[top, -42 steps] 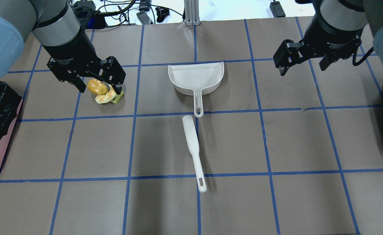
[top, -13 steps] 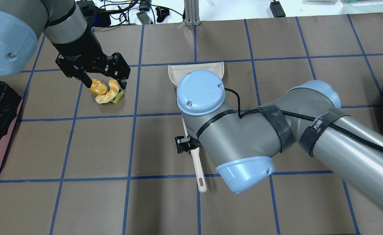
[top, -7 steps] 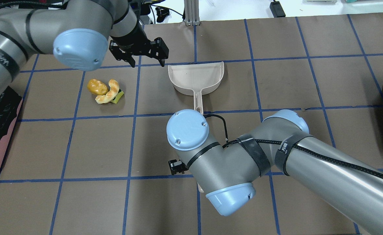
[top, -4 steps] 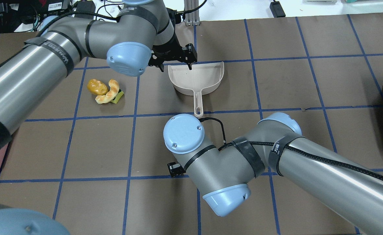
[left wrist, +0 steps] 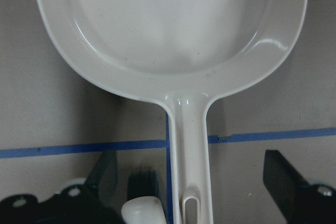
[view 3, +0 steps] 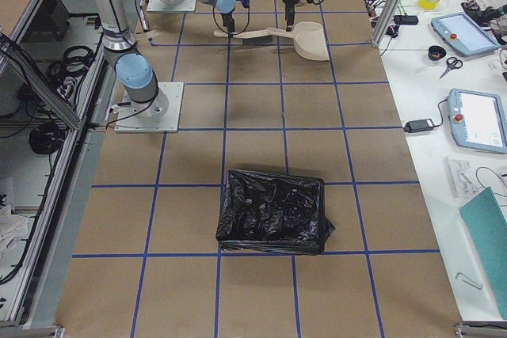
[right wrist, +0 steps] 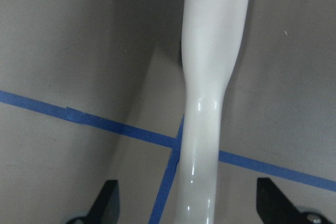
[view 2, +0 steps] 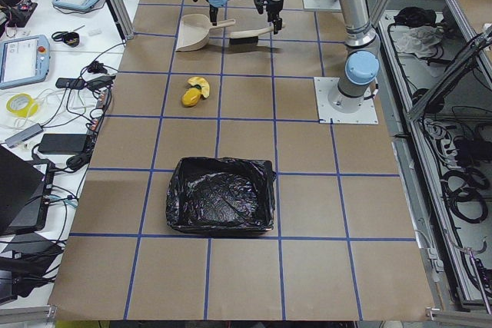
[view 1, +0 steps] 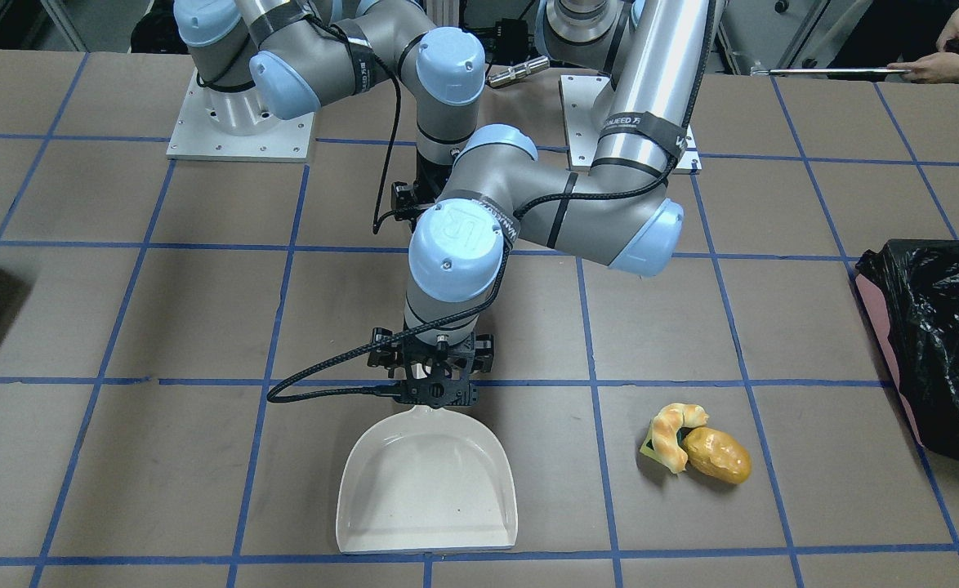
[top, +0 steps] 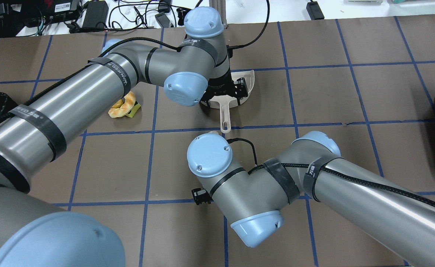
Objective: Sweep and dump trash in nearest bin
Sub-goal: 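Move the left gripper to the dustpan handle, grasp and lift it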
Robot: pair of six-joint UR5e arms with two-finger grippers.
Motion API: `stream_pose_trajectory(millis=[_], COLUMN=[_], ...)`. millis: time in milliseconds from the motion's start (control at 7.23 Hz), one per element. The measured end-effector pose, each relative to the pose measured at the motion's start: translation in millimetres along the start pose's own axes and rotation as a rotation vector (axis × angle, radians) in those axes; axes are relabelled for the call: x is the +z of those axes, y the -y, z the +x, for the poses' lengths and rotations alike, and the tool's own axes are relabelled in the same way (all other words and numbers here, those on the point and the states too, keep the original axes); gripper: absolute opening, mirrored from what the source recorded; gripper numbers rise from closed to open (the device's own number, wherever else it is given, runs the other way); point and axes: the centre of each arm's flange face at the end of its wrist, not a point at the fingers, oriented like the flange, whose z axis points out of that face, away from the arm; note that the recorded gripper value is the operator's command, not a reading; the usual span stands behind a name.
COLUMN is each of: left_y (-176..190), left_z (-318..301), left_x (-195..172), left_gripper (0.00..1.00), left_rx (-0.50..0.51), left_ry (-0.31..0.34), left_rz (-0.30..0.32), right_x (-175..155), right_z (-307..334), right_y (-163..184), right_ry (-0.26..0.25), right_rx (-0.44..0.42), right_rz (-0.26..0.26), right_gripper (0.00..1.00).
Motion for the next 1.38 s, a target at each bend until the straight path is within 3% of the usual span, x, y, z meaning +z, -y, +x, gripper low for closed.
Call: stream_pose_trajectory(millis=[138,276,415,829,1106,1382], left_y=[-6,-10,-11,-15,-15,-13], left_z=[6,9,9,9,5,-14], left_x=[11,16,19,16,-2,-36], left_gripper=[0.76,0.25,0.00,0.00,0.00,0.00], left_rx=[0.001,0.005,0.006,0.009,0.032,0.169], left_ry=[0.014,0.022,0.027,0.041,0.068,0.082], left_rz=[-0.031,-0.046,-0.053,-0.061,-0.029,-0.016], right_x=[2,4,5,5,9,13], right_z=[0,-1,-1,-1,-2,-2], right_y=[0,1,1,0,1,2], right_ry=[0.000,0.001,0.001,0.002,0.000,-0.003], right_rx=[0.004,0.006,0.008,0.008,0.010,0.010], right_rz=[-0.005,-0.008,-0.011,-0.014,-0.022,-0.030], right_gripper=[0.82,0.82,0.82,0.82,0.81,0.31])
